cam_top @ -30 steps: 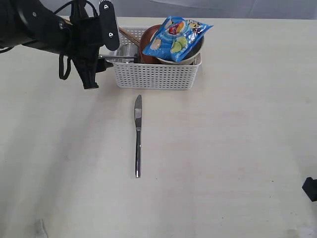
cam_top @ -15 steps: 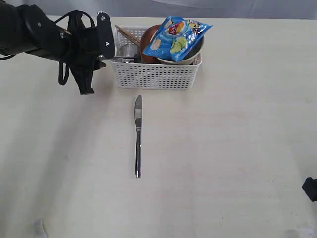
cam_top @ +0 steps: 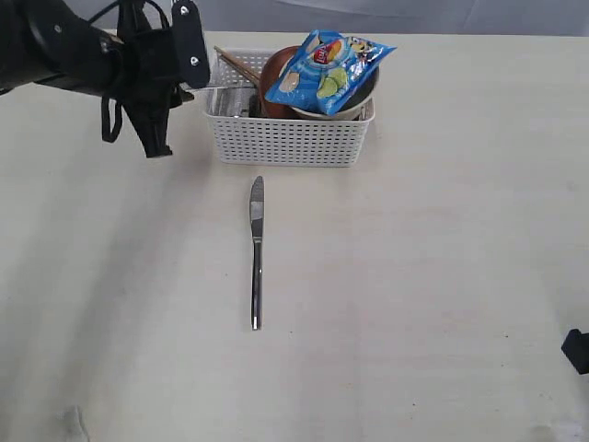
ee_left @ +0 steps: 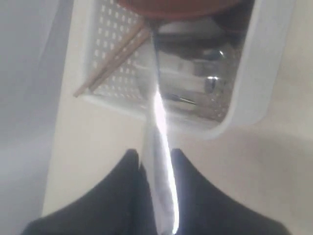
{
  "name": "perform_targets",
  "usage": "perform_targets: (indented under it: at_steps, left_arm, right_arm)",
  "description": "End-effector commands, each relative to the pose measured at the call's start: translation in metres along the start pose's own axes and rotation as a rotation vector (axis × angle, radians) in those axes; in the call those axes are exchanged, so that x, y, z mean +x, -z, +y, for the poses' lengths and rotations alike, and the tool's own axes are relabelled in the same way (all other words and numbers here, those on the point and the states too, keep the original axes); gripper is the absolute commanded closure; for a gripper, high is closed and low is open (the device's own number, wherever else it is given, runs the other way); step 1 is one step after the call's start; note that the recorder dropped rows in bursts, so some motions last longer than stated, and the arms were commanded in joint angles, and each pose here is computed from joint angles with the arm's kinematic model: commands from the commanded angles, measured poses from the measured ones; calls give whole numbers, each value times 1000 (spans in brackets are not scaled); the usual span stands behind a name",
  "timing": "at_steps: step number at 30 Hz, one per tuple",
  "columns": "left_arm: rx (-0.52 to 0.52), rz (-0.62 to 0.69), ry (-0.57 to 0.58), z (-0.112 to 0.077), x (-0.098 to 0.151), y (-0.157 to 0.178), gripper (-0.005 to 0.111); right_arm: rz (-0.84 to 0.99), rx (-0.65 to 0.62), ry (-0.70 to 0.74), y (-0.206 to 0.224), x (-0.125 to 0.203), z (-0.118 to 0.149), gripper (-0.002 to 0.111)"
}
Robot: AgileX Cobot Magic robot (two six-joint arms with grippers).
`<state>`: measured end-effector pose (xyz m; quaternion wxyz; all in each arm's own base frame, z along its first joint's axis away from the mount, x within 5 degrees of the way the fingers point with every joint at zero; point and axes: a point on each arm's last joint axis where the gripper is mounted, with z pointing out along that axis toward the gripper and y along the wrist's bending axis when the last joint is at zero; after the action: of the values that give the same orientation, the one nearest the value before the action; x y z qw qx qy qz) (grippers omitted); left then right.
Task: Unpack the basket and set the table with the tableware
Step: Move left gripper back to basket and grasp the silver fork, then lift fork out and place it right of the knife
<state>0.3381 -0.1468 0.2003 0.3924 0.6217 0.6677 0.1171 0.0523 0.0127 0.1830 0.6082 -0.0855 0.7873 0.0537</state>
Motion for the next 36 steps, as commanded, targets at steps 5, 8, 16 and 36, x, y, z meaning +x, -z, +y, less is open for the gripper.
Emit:
perform_targets:
  at_steps: [5, 8, 16, 36]
  left_arm:
    - [-58, -81, 5, 20, -17, 55, 107]
    - [-64, -102, 27, 23, -21, 69, 107]
    - [21, -163, 247, 21, -31, 113, 107]
    - [110, -282, 136, -150, -65, 84, 107]
  right_arm:
    - [-6, 2, 8, 0, 0, 0, 109]
    - [-6, 2, 8, 0, 0, 0, 109]
    - [-6, 2, 8, 0, 0, 0, 109]
    - [-6, 2, 8, 0, 0, 0, 109]
